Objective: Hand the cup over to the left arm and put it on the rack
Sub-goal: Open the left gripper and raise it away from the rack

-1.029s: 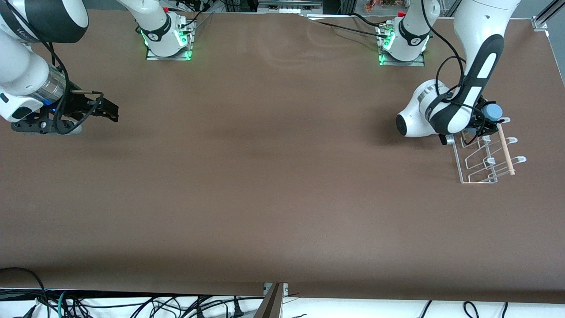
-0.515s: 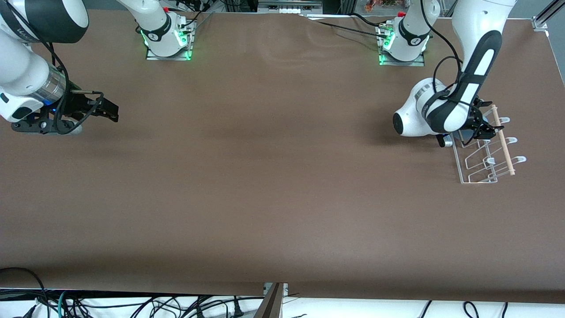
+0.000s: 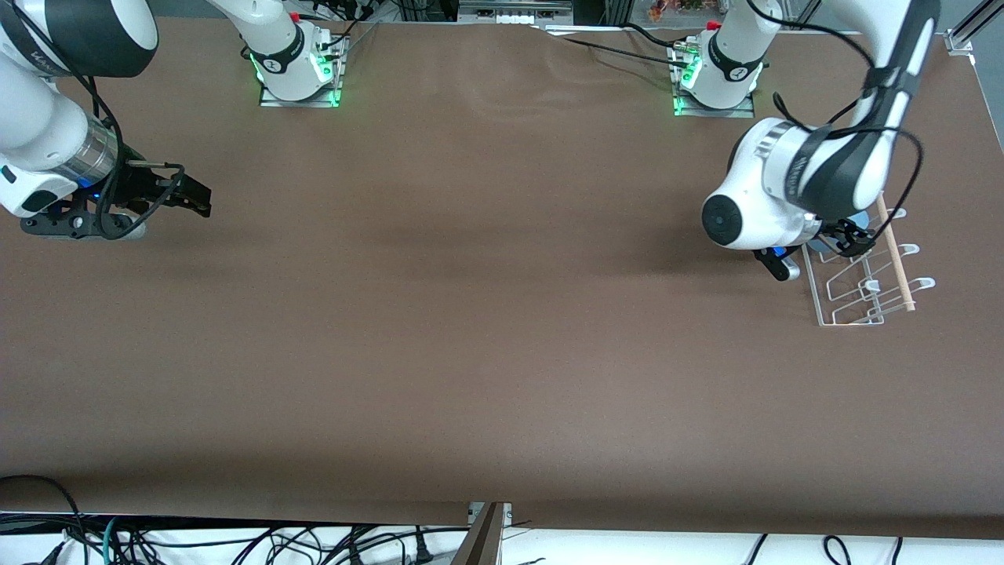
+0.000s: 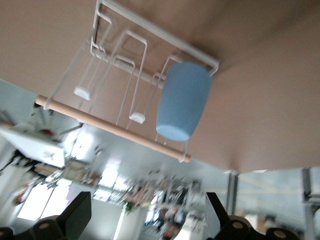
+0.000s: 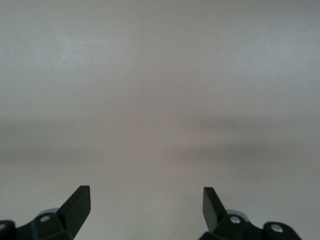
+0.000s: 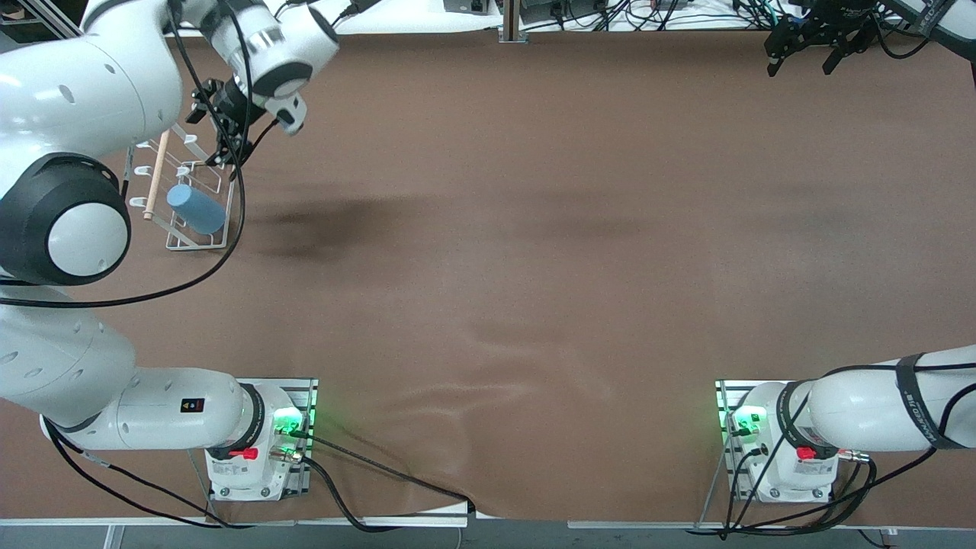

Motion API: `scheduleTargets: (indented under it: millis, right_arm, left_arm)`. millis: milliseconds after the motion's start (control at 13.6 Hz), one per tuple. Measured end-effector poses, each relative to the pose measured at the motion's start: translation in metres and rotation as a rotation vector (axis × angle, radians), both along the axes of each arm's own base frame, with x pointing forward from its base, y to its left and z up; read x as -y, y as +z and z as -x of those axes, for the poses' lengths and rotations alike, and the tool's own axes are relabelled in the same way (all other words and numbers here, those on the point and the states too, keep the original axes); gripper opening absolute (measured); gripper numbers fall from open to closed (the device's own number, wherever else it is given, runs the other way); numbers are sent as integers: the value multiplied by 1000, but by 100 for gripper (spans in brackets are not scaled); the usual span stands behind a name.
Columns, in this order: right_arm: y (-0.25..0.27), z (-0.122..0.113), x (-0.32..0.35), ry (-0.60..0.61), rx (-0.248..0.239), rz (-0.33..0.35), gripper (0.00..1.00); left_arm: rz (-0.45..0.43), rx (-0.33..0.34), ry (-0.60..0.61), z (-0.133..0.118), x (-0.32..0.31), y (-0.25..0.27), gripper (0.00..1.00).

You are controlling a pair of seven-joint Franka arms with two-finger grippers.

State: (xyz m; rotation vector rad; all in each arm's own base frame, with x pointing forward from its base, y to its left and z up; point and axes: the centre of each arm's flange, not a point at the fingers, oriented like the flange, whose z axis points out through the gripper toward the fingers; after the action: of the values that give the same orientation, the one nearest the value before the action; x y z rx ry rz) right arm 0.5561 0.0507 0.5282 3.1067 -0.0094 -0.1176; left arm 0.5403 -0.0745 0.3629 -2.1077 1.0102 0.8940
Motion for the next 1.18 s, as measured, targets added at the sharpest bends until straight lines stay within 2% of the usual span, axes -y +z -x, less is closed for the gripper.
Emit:
scheduleTargets:
  millis: [294, 515, 588, 735, 882, 1176]
  right_arm:
    - [-2, -1, -1, -1, -4, 1, 99]
    - [-2, -1, -1, -2, -4, 1, 100]
    - [-2, -1, -1, -2, -4, 1, 99]
    - [-2, -1, -1, -9, -4, 1, 99]
    - [-2, -1, -1, -12, -3, 1, 99]
    - [6, -3, 2, -17, 14, 0, 100]
  left_arm:
    - [341, 126, 196, -27, 26, 74, 100]
    - [509, 220, 370, -35, 34, 110, 100]
    - [542, 270, 392, -37, 37, 125, 100]
    - [608, 419, 409, -39, 40, 162, 100]
    - [672, 540, 462, -35, 22, 202, 100]
    - [666, 709, 697, -12, -5, 229, 100]
